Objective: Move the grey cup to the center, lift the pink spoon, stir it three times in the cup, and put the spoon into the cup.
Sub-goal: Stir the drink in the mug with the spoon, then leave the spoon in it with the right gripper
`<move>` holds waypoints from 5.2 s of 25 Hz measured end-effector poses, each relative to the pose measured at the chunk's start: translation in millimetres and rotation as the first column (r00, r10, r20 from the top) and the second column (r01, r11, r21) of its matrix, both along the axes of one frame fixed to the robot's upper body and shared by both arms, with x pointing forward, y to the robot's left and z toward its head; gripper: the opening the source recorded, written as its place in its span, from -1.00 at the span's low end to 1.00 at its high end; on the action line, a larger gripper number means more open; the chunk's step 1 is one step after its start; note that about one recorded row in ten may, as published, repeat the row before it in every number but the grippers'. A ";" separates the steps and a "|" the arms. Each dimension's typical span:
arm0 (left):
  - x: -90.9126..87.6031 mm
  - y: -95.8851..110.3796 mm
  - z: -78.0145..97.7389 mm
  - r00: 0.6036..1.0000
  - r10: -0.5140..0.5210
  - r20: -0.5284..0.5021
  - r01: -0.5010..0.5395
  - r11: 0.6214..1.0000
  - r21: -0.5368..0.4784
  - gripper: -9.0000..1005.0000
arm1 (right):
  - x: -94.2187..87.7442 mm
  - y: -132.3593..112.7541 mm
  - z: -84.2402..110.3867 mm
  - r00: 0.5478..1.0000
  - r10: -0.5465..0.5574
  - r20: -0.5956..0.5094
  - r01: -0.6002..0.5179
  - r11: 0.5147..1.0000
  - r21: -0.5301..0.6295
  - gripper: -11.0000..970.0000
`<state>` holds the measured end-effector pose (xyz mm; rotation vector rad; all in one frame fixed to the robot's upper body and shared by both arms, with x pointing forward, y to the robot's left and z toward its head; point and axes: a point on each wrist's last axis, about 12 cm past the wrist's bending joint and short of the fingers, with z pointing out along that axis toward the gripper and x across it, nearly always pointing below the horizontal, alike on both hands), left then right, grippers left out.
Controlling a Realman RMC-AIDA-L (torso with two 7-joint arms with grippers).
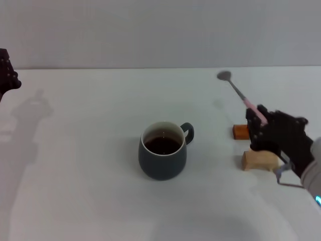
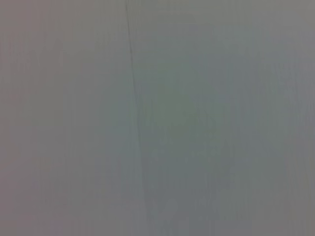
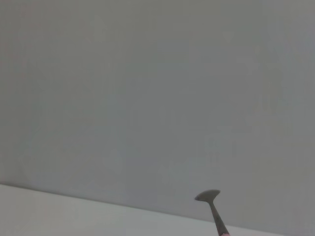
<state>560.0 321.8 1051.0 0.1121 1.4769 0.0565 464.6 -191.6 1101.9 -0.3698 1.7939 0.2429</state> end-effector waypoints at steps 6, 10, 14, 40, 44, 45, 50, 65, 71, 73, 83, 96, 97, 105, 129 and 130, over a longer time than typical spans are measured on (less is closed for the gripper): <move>0.1 1.1 0.1 1.000 0.012 0.001 -0.012 1.000 -0.009 -0.99 | 21.5 1.5 35.4 0.990 0.134 -0.030 -0.135 0.991 -0.023 -0.65; 0.1 2.0 0.4 1.000 0.026 0.004 -0.025 0.999 -0.023 -0.99 | 34.3 4.6 72.3 0.973 0.228 -0.034 -0.229 0.973 -0.025 -0.65; 0.1 3.1 0.6 0.999 0.040 0.007 -0.040 0.999 -0.031 -0.99 | 41.2 12.9 98.2 0.956 0.288 -0.051 -0.292 0.954 -0.069 -0.65; 5.6 0.2 4.6 0.999 0.042 0.021 -0.041 0.998 -0.040 -0.99 | 87.9 76.3 171.7 0.769 0.446 -0.458 -0.560 0.816 -0.146 -0.65; 6.1 1.1 5.2 0.999 0.050 0.023 -0.049 0.998 -0.044 -0.99 | 97.2 84.4 162.8 0.713 0.421 -0.561 -0.588 0.795 -0.150 -0.65; 6.2 1.0 5.2 0.999 0.050 0.023 -0.049 0.998 -0.044 -0.99 | 97.2 84.4 162.8 0.713 0.421 -0.561 -0.588 0.795 -0.150 -0.65; 5.9 0.1 4.7 0.999 0.049 0.021 -0.048 0.998 -0.048 -0.99 | 99.5 85.3 160.8 0.696 0.401 -0.596 -0.595 0.786 -0.165 -0.65; 5.5 -1.5 3.9 0.999 0.048 0.020 -0.047 0.997 -0.054 -0.99 | 98.8 79.9 151.0 0.651 0.357 -0.670 -0.613 0.768 -0.187 -0.65; 5.6 -2.4 3.8 0.999 0.047 0.020 -0.046 0.997 -0.058 -0.99 | 100.3 78.0 144.6 0.628 0.339 -0.701 -0.624 0.758 -0.192 -0.65; 5.8 -2.6 4.0 0.999 0.046 0.020 -0.045 0.997 -0.059 -0.99 | 102.0 77.5 141.3 0.619 0.328 -0.714 -0.627 0.754 -0.196 -0.65; 6.3 -2.9 4.4 0.999 0.045 0.021 -0.044 0.997 -0.058 -0.99 | 106.5 77.8 132.0 0.591 0.316 -0.743 -0.640 0.743 -0.193 -0.65; 6.6 -2.8 4.5 0.999 0.045 0.021 -0.044 0.997 -0.057 -0.99 | 112.0 77.8 116.1 0.560 0.297 -0.774 -0.658 0.726 -0.198 -0.65; 6.6 -2.8 4.5 0.999 0.045 0.021 -0.044 0.997 -0.057 -0.99 | 112.3 78.0 115.1 0.558 0.295 -0.776 -0.660 0.725 -0.198 -0.65; 6.5 -2.2 4.3 0.999 0.046 0.020 -0.045 0.998 -0.054 -0.99 | 114.9 83.3 112.4 0.560 0.308 -0.769 -0.664 0.722 -0.195 -0.65; 7.2 -2.7 3.9 0.999 0.048 0.017 -0.047 0.997 -0.059 -0.99 | 143.7 92.0 106.7 0.600 0.286 -0.747 -0.629 0.746 -0.219 -0.65; 7.2 -2.7 3.9 0.999 0.048 0.017 -0.047 0.997 -0.059 -0.99 | 143.3 92.0 107.1 0.596 0.283 -0.752 -0.632 0.743 -0.222 -0.65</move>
